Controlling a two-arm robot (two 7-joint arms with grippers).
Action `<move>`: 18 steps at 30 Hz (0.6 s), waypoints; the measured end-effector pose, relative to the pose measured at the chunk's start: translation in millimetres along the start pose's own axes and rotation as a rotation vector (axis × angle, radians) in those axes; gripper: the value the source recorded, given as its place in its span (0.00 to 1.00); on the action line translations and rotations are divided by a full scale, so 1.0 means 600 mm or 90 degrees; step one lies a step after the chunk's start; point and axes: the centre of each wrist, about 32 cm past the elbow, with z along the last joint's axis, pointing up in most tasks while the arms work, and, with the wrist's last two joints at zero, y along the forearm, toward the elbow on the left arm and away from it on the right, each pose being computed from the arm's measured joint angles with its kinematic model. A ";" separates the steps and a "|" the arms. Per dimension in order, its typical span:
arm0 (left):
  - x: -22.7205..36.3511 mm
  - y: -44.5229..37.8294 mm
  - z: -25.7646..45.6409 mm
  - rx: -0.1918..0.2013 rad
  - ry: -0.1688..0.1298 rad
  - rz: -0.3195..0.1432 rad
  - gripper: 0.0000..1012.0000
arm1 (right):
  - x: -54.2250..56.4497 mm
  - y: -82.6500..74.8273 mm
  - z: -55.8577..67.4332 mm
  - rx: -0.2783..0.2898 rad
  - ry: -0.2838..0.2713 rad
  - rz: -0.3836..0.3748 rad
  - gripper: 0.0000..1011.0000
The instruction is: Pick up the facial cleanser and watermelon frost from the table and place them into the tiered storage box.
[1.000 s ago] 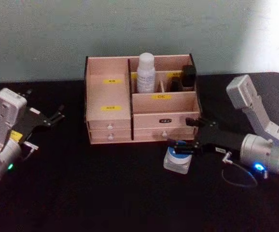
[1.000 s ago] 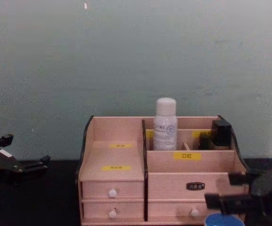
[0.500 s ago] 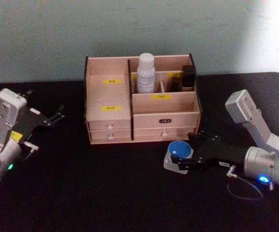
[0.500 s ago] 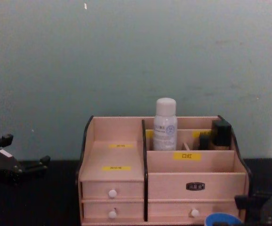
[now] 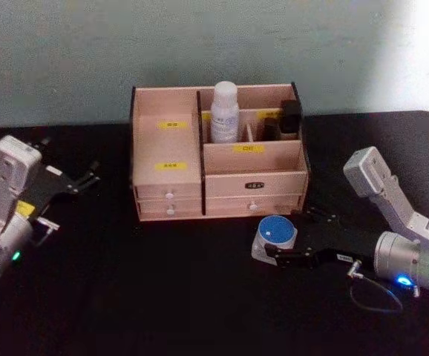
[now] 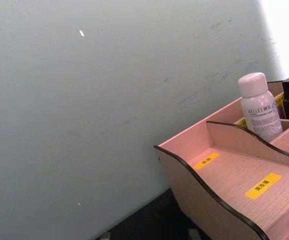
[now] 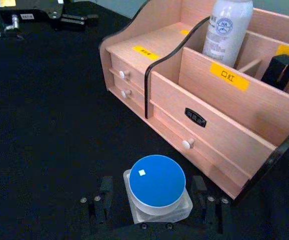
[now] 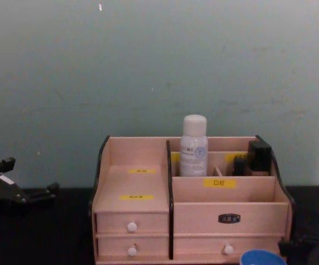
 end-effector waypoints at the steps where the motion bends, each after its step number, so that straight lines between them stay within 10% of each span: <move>1: 0.0000 0.000 0.000 0.000 0.000 0.000 0.99 | 0.000 0.001 -0.001 -0.001 0.001 -0.001 0.99; 18: 0.0000 0.000 0.000 0.000 0.000 0.000 0.99 | 0.002 0.012 -0.007 -0.009 0.005 0.003 0.99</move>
